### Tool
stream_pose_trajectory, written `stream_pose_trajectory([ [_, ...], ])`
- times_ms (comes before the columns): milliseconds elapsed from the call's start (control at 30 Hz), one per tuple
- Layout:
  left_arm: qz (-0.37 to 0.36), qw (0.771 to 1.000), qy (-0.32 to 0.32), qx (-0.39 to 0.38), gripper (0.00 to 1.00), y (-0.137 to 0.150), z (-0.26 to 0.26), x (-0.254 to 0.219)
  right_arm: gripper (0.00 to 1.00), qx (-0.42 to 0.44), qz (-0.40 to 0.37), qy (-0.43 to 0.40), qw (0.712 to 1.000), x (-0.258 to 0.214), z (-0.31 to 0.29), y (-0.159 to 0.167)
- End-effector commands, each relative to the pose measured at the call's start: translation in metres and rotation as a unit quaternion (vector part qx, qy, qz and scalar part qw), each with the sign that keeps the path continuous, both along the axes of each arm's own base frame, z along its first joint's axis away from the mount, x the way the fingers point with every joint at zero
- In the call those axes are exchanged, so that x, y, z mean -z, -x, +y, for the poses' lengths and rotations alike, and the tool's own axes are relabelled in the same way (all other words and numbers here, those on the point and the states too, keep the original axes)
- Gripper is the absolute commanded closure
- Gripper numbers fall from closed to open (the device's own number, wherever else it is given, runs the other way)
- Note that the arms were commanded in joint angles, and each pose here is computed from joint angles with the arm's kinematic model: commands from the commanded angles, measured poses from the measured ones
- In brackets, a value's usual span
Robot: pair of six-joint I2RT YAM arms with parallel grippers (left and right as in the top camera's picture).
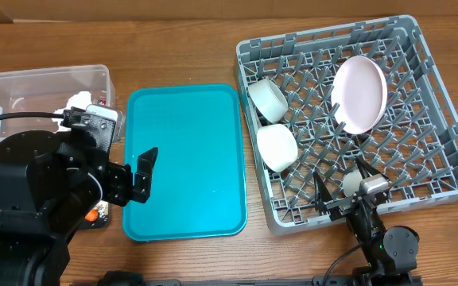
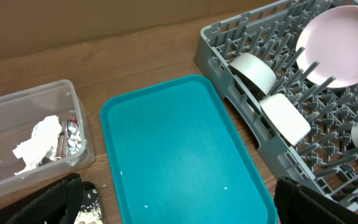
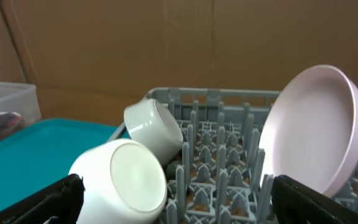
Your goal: Sort waste into correct bins and load items into the dishwasher rack
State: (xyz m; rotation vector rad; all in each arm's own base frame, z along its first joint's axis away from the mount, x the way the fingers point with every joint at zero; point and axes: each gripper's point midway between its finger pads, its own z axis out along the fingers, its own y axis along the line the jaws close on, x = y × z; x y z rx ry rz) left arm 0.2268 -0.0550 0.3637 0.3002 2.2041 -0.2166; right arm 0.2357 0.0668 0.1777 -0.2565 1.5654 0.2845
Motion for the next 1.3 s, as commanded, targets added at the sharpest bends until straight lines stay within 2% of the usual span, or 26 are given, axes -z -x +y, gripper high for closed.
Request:
stream_pose_trajectory([
  [0, -0.003, 1.0, 0.007, 0.002, 0.0, 0.001, -0.003, -0.003, 0.0, 0.001, -0.004, 0.0, 1.0, 0.003, 0.0, 0.0],
  [800, 0.005, 1.0, -0.005, -0.009, 0.0, 0.003, 0.003, 0.002, 0.0, 0.0, -0.003, 0.0, 1.0, 0.003, 0.0, 0.0],
  [867, -0.019, 0.999, -0.037, -0.031, 0.0, 0.0, 0.016, 0.0, 0.0, 0.0, -0.003, 0.0, 1.0, 0.003, 0.0, 0.0],
  [967, -0.069, 0.996, -0.039, -0.04, 0.0, -0.005, 0.019, -0.001, 0.0, 0.0, -0.003, 0.0, 1.0, 0.003, 0.0, 0.0],
  [1033, -0.132, 0.99, -0.027, -0.04, 0.0, -0.011, 0.017, 0.008, 0.0, 0.0, -0.003, 0.0, 1.0, 0.003, 0.0, 0.0],
  [1267, -0.238, 0.969, 0.014, -0.061, 0.0, -0.001, 0.021, 0.054, 0.0, 0.0, -0.003, 0.0, 1.0, 0.003, 0.0, 0.0],
])
